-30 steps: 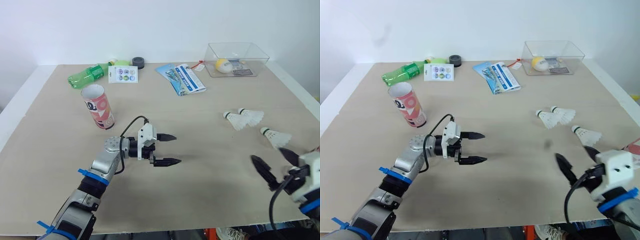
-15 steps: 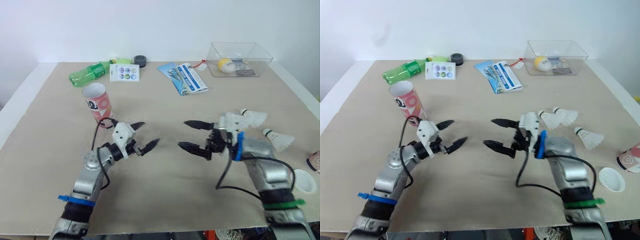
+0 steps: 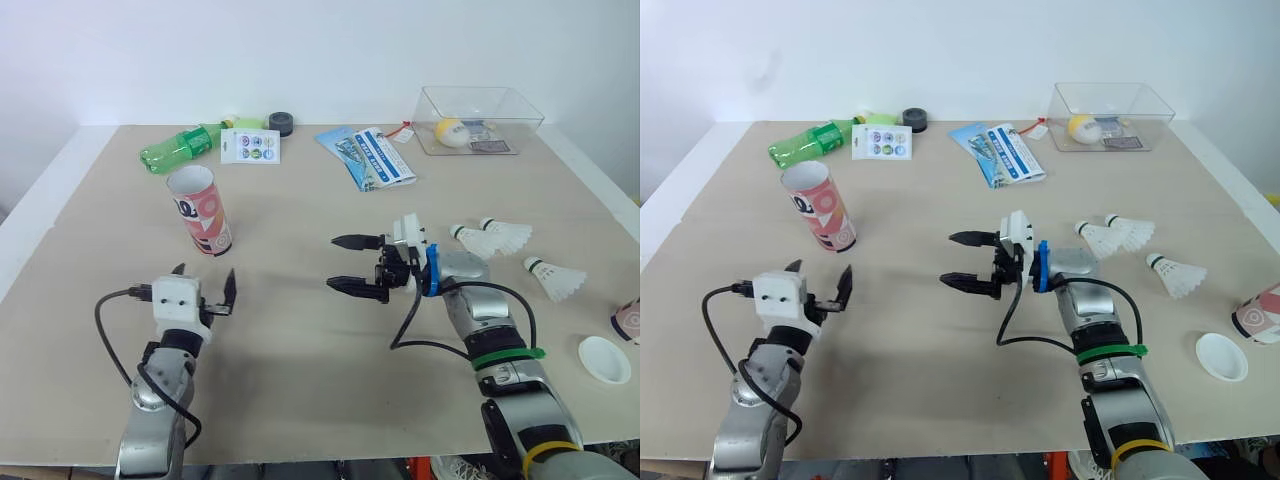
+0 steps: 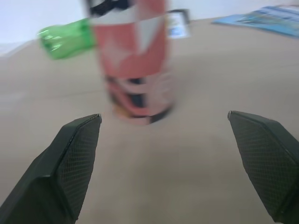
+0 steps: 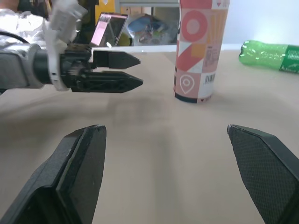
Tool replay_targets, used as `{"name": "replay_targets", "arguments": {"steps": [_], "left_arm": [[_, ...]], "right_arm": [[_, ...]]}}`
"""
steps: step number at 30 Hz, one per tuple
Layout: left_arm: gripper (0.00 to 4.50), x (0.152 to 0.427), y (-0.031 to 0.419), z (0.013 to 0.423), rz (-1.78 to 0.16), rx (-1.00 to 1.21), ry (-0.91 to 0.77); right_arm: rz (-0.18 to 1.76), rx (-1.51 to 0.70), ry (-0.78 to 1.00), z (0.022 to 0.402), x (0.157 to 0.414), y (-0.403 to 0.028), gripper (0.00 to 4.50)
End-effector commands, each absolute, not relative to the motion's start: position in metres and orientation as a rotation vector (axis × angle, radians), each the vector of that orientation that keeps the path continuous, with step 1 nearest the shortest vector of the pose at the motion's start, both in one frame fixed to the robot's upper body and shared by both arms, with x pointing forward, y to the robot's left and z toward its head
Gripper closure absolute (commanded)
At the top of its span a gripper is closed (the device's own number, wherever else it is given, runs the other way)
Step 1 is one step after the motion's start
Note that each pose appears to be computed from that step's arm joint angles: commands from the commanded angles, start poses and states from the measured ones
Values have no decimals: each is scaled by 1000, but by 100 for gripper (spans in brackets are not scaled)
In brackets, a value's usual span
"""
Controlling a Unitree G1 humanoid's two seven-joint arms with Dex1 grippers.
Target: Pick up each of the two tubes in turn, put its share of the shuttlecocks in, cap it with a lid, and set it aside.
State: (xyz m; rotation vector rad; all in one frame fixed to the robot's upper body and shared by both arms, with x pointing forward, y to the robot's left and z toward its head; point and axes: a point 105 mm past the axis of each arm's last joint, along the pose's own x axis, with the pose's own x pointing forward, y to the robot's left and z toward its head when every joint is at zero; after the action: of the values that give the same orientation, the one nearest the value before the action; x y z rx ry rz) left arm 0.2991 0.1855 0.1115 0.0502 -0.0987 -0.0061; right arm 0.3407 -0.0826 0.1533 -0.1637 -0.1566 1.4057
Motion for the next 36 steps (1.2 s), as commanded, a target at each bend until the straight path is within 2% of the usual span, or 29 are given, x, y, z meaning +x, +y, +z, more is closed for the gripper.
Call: {"name": "replay_targets", "arguments": {"steps": [1, 10, 22, 36], "left_arm": [[0, 314, 193, 111, -18, -24, -90], [0, 358, 204, 106, -85, -1, -38], [0, 394, 206, 103, -146, 59, -7], [0, 406, 205, 96, -204, 67, -1]], "right_arm": [[1376, -209, -219, 166, 340, -84, 6], [1262, -264, -223, 168, 345, -100, 6], [1208, -283, -230, 172, 341, -104, 6], [1197, -297, -231, 174, 339, -104, 6]]}}
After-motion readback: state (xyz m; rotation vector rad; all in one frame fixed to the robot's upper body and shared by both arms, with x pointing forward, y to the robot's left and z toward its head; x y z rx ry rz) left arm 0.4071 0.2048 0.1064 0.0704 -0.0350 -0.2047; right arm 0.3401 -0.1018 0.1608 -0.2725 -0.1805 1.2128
